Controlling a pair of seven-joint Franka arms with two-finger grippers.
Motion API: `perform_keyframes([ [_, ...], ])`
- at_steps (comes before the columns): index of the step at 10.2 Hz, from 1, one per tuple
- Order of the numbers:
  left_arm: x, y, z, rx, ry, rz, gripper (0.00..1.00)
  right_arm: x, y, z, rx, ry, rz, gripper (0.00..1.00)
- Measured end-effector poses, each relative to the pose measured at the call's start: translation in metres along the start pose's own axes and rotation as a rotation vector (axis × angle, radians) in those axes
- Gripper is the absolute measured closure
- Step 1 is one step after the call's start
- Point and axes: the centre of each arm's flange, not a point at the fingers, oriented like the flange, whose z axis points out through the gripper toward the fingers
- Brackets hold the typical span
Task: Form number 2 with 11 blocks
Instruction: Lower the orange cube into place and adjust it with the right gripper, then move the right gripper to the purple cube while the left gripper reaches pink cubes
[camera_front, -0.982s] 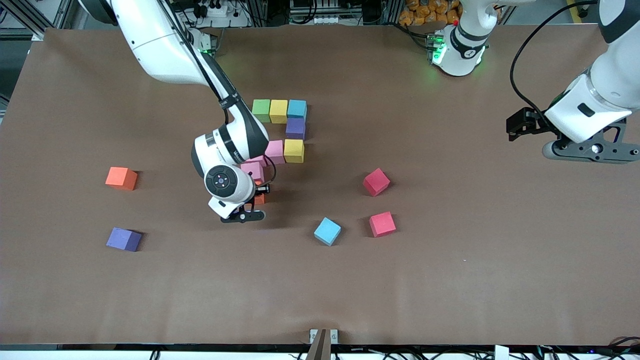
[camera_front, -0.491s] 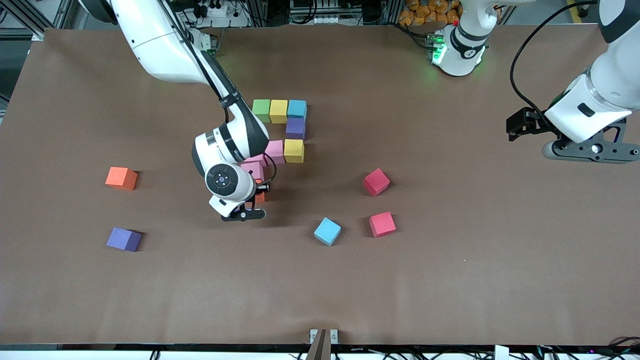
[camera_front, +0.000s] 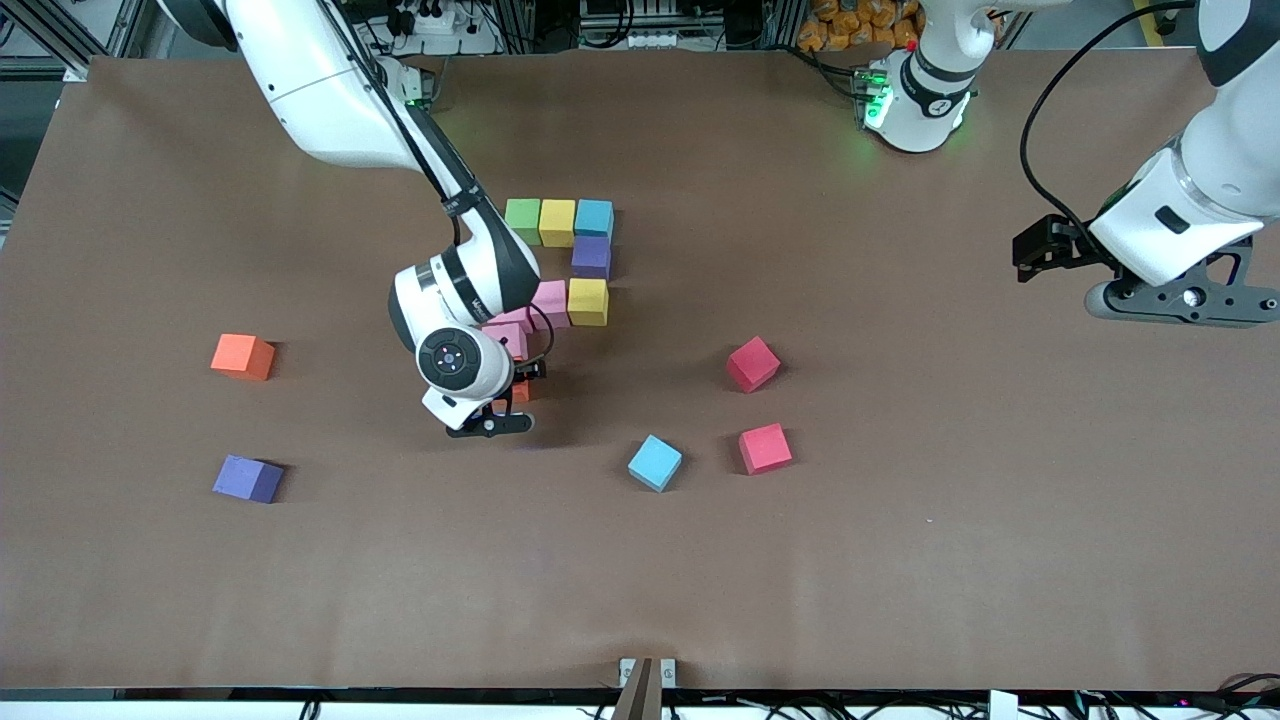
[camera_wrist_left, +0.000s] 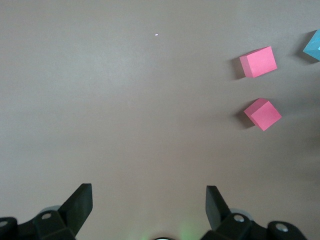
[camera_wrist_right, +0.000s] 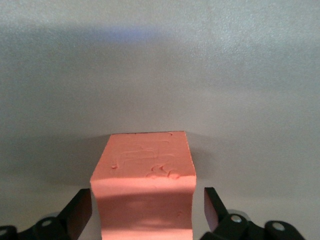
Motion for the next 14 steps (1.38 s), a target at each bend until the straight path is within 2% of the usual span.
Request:
perform_keyframes([
  [3,0.0,0.0,0.0,0.0,0.0,0.0,0.0,0.002,0.001,-0.011,0.01,0.026,0.005,0.0],
  [9,0.0,0.0,0.0,0.0,0.0,0.0,0.0,0.009,0.04,-0.085,0.064,0.127,0.071,0.0],
  [11,0.0,0.0,0.0,0.0,0.0,0.0,0.0,0.021,0.094,-0.108,0.076,0.157,0.146,0.0],
  [14,0.0,0.006,0.005,-0.02,-0.014,0.012,0.0,0.045,0.244,-0.125,0.083,0.201,0.342,0.0],
])
